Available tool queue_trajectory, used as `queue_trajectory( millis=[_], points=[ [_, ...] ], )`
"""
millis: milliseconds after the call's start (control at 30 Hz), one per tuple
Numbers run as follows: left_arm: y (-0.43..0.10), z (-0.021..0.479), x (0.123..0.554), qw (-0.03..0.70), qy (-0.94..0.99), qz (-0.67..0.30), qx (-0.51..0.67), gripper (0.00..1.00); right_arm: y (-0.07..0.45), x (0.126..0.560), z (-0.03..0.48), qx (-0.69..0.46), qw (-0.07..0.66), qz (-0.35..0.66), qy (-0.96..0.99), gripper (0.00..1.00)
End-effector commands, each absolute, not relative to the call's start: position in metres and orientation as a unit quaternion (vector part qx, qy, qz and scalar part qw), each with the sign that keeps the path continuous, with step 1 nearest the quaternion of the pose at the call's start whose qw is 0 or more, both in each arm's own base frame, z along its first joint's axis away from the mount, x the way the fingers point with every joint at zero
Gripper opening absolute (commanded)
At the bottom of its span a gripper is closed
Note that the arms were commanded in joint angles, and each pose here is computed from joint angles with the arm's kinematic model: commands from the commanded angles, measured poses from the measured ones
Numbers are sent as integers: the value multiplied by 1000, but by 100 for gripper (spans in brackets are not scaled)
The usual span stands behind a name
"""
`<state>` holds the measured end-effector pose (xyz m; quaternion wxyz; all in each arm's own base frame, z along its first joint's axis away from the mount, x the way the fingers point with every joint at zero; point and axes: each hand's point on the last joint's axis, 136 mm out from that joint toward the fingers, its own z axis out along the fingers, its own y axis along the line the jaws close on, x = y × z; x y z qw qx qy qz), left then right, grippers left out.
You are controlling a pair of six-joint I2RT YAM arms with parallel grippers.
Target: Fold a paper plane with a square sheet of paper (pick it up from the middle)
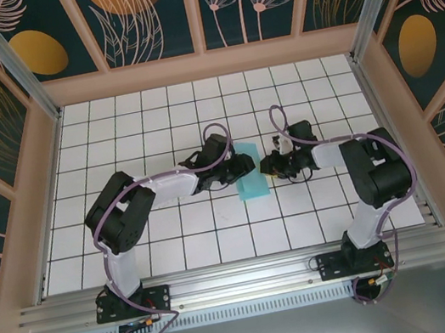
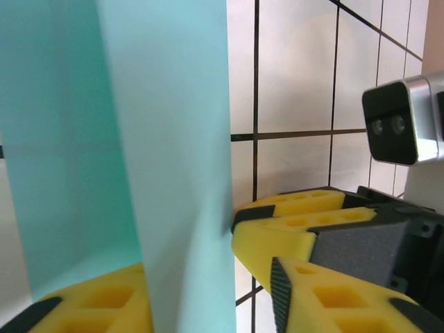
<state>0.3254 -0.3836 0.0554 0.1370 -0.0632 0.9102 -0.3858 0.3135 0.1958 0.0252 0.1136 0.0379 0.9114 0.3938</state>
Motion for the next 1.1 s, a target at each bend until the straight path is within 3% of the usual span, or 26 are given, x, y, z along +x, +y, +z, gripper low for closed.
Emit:
queue_trajectory(
  millis=[0,100,300,467,533,567,600,767,967,1067],
  points=[
    [-378,51,331,133,913,-377,-74,33,185,306,33,45,123,377,917,30],
    [-378,51,331,131,913,-379,-75,19,178,306,48,46,149,370,916,32],
    [-376,55,327,129,912,-383,-71,5,159,304,95,27,255,339,905,38],
    [-365,59,315,126,912,-383,-74,2,151,297,128,9,333,344,878,52],
    [-360,62,309,124,912,-383,-73,2,147,297,126,42,327,347,878,69],
    [-356,63,304,123,914,-381,-72,1,145,297,123,56,311,351,882,91],
    [-353,64,301,123,915,-379,-70,2,148,295,122,50,292,360,885,99],
    [-330,60,281,119,924,-356,-67,4,164,288,111,34,233,409,882,98],
    [-328,57,279,113,922,-361,-83,5,203,260,124,-98,321,355,873,74],
    [-331,59,282,114,921,-363,-85,6,227,232,125,-169,360,340,852,71]
  ],
)
